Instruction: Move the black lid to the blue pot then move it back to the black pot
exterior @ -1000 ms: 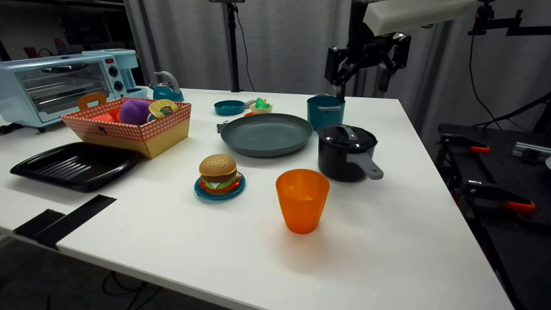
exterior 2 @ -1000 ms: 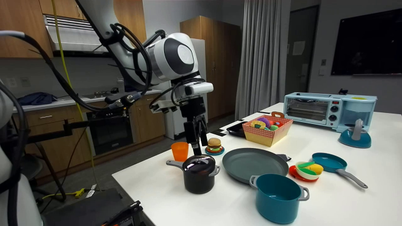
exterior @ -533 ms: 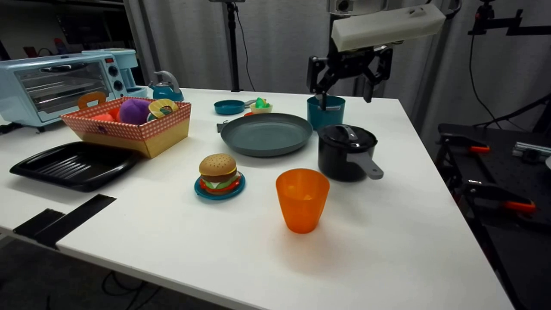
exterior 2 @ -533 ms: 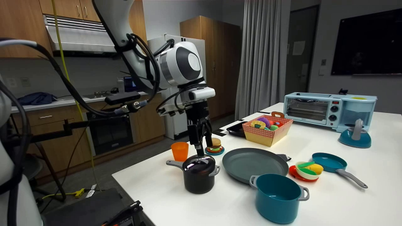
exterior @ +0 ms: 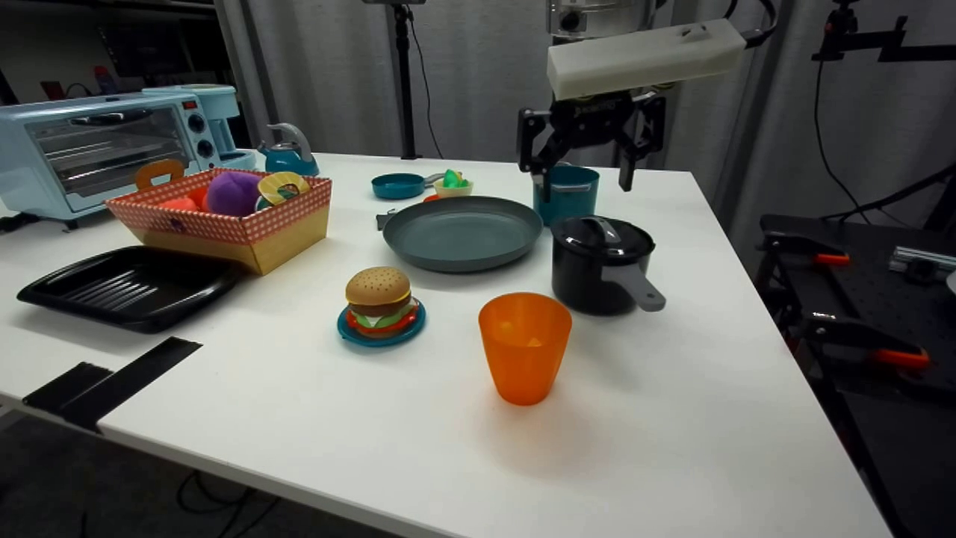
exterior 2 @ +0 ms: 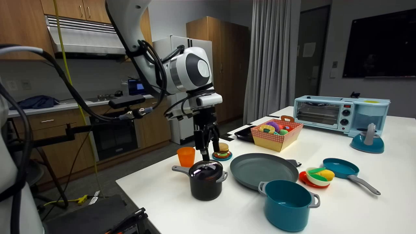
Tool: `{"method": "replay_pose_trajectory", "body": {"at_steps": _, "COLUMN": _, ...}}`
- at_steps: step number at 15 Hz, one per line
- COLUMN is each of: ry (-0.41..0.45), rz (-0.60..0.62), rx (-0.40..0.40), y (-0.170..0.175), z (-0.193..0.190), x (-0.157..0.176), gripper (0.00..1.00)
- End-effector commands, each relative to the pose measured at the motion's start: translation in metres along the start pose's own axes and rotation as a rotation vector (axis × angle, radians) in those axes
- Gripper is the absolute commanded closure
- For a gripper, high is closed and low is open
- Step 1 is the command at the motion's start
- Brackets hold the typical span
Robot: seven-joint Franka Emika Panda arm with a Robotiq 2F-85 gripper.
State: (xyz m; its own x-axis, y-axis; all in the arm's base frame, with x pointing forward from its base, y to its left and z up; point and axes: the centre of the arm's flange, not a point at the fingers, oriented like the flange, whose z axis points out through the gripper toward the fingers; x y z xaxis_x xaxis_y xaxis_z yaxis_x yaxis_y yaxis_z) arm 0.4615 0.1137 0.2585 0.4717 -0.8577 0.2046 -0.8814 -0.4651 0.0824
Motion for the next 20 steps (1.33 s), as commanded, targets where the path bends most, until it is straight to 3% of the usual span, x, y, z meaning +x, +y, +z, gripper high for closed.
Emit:
{"method": "replay_pose_trajectory", "body": {"at_steps": 1, "ry": -0.066, "rz": 0.053, "rx": 0.011, "y": -0.003, "z": 0.003, "x": -0.007, "gripper": 0.00}}
{"method": "replay_pose_trajectory", "body": {"at_steps": 7, "ry": -0.096, "rz": 0.089, "rx": 0.008, "y": 0.004, "z": 0.003, "x": -0.009, "gripper": 0.00}}
{"method": "replay_pose_trajectory", "body": {"at_steps": 16, "ry": -0.143, "rz": 0.124, "rx": -0.009, "y": 0.034, "z": 0.033, "x": -0.002, "gripper": 0.00}}
{"method": "replay_pose_trajectory", "body": {"at_steps": 17, "ry": -0.150, "rz": 0.119, "rx": -0.006, "y": 0.033, "z": 0.035, "x": -0.004, "gripper": 0.19}}
{"method": "replay_pose_trajectory", "body": {"at_steps": 20, "ry": -0.166, "rz": 0.095, "rx": 0.011, "y": 0.026, "z": 0.036, "x": -0.006, "gripper": 0.42}}
